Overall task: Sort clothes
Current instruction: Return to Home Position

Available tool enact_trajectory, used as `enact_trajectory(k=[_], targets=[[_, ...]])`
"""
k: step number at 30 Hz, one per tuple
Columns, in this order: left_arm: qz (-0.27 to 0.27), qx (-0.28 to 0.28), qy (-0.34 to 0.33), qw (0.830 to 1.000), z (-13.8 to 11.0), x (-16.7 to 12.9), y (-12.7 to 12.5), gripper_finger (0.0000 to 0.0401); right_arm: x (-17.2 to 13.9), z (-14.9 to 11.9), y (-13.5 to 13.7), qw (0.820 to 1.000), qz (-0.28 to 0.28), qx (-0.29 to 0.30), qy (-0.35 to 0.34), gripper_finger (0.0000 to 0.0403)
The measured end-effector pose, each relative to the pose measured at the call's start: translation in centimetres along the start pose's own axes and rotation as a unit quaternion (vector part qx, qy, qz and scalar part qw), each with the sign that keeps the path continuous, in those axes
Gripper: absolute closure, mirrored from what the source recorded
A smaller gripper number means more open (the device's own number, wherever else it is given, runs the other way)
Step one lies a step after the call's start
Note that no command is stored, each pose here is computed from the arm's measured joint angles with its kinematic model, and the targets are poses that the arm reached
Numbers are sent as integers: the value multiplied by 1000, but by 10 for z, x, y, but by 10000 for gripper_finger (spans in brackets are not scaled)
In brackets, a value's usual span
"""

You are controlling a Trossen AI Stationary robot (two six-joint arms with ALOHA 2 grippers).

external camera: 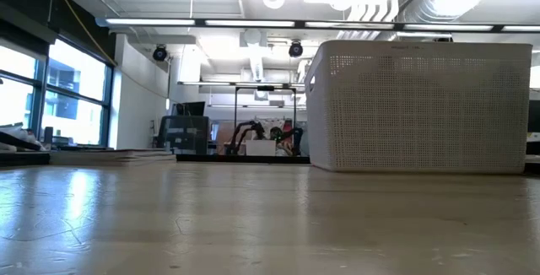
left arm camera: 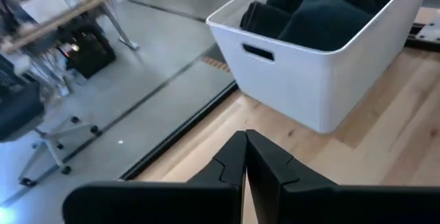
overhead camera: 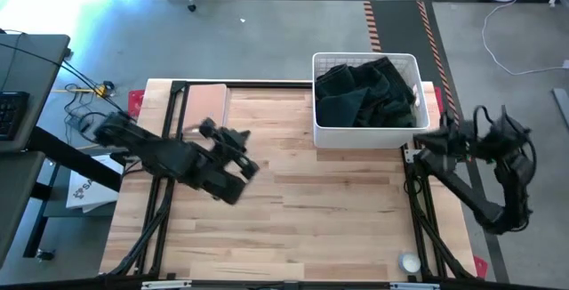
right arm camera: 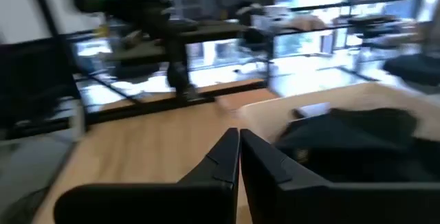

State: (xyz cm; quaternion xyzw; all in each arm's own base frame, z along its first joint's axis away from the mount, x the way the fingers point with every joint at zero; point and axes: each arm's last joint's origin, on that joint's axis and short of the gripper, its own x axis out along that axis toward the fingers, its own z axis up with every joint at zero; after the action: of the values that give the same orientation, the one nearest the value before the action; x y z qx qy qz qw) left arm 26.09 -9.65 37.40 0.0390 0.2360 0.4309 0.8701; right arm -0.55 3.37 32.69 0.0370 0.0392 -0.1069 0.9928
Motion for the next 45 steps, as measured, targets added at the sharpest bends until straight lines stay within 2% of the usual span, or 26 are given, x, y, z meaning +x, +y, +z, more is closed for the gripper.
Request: enact_trajectory(k=[4, 5, 10, 14, 19, 21, 26, 33, 36, 45], targets=[[-25, -25, 15, 999, -8, -2, 39, 399, -10, -11, 11, 998, 55, 13, 17, 401], [-34, -33, 17, 999, -13, -1, 48, 399, -10, -15, 11, 997, 69, 29, 35, 400], [-110, -86, -3, 990, -51, 5, 73, 400, 1, -29, 7, 988, 137, 33, 60, 402], [-172, -135, -45, 975, -91, 15, 82, 400, 15, -46, -3, 982, 168, 40, 82, 402], [-223, -185, -101, 952, -140, 29, 95, 400, 32, -64, -15, 973, 206, 54, 90, 402], [-231, -203, -126, 943, -157, 34, 102, 400, 34, -64, -16, 971, 216, 63, 83, 402], [-249, -232, -179, 923, -187, 41, 125, 401, 32, -56, -14, 972, 221, 39, 61, 402], [-261, -245, -239, 903, -205, 40, 153, 401, 35, -55, -17, 973, 219, 49, 54, 403], [-255, -224, -235, 911, -204, 42, 155, 401, 36, -55, -17, 973, 216, 54, 53, 403], [-266, -218, -228, 911, -205, 45, 156, 401, 51, -49, -31, 982, 177, 65, -6, 403]])
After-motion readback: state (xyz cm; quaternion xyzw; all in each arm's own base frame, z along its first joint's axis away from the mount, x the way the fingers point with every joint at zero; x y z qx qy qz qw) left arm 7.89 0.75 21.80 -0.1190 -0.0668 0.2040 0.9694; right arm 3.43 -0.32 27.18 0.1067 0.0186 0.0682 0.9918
